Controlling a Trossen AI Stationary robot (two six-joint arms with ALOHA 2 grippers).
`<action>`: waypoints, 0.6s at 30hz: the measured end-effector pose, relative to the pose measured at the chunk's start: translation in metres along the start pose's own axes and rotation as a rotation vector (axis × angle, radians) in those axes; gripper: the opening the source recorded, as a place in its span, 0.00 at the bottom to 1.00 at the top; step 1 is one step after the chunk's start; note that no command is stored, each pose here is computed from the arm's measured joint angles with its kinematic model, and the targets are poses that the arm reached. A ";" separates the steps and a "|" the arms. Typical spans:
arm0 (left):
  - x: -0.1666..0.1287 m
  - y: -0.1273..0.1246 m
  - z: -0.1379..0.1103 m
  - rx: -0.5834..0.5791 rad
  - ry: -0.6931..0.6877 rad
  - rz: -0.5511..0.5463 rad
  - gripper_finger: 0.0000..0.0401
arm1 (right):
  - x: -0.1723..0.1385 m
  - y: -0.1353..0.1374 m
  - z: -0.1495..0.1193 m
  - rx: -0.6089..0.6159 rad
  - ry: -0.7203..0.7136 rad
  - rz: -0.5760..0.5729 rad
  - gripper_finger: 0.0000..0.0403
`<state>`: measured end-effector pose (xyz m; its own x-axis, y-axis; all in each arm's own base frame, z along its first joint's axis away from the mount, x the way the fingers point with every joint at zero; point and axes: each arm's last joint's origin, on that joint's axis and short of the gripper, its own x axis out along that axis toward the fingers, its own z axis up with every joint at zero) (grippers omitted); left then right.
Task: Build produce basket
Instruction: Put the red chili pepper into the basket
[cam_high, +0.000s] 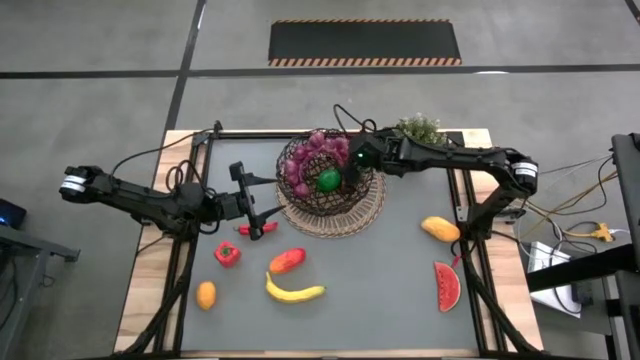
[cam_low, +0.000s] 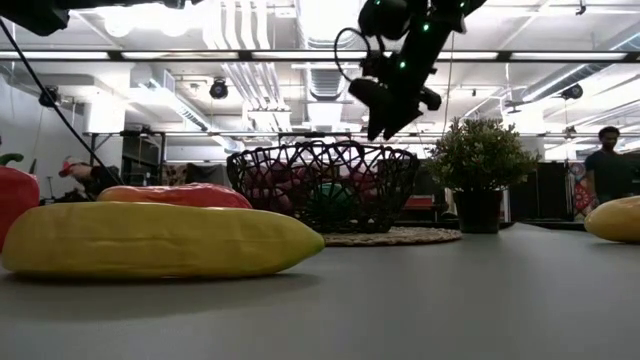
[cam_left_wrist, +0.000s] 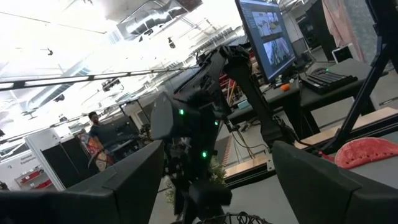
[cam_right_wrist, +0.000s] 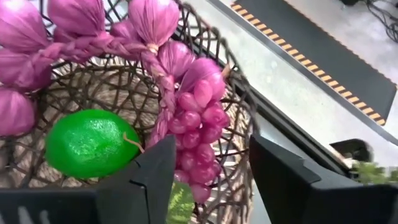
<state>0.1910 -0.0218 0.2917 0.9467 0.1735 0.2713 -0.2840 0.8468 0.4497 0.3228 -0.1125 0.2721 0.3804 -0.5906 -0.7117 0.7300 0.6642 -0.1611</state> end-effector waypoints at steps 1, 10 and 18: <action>0.000 0.000 0.000 -0.001 0.000 -0.001 0.70 | -0.005 -0.001 0.001 -0.006 -0.008 0.005 0.48; 0.000 0.000 0.000 -0.112 0.002 -0.002 0.70 | -0.074 -0.004 -0.006 -0.116 -0.072 0.099 0.47; -0.002 -0.007 -0.011 -0.411 0.072 -0.037 0.70 | -0.140 0.016 -0.049 -0.325 -0.130 0.281 0.44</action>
<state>0.1932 -0.0227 0.2787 0.9675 0.1619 0.1942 -0.1796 0.9807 0.0774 0.2535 0.0030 0.3358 0.6215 -0.4059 -0.6701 0.3797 0.9042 -0.1955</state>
